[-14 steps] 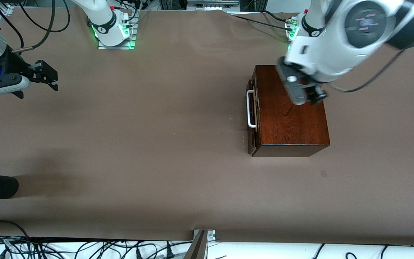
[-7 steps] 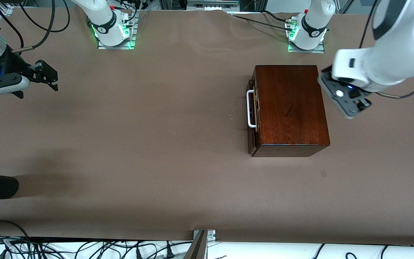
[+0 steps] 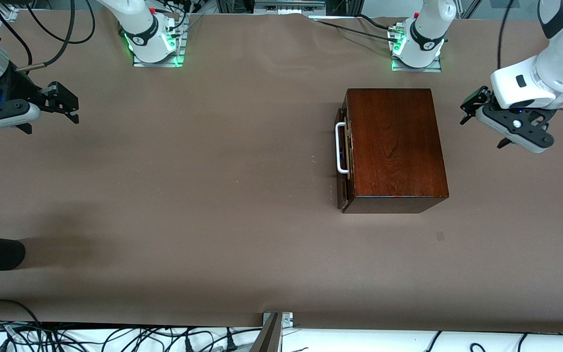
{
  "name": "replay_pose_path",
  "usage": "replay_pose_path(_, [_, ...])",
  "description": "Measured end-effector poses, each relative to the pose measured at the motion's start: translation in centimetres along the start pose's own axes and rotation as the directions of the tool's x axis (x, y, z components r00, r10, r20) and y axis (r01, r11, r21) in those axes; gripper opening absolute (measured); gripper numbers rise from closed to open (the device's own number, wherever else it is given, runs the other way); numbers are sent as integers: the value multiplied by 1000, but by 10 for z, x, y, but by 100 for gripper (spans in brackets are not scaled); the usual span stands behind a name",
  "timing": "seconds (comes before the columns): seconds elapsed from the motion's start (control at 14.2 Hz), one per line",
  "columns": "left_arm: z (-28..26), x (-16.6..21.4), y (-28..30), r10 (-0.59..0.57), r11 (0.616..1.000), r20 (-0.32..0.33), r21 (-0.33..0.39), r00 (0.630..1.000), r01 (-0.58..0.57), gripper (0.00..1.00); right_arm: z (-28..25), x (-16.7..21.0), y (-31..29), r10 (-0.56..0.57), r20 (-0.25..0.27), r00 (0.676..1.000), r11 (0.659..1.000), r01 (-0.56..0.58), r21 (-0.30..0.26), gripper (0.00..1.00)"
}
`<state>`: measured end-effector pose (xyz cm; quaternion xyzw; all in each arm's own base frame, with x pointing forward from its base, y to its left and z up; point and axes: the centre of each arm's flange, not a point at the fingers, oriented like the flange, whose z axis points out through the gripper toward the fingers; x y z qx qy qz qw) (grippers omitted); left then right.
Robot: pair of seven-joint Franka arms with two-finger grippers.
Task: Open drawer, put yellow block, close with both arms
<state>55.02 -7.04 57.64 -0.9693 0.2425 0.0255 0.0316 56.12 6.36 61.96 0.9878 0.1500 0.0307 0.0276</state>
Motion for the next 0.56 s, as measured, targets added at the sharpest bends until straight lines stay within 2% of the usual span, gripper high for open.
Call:
replay_pose_path(0.28, [13, -9, -13, -125, 992, -30, 2, 992, 126, 100, 0, 0, 0, 0, 0, 1000, 1000, 0, 0, 100])
replay_pose_path(0.56, [14, -9, -14, -143, 990, -41, -17, 989, 142, 100, 0, 0, 0, 0, 0, 1000, 1000, 0, 0, 100])
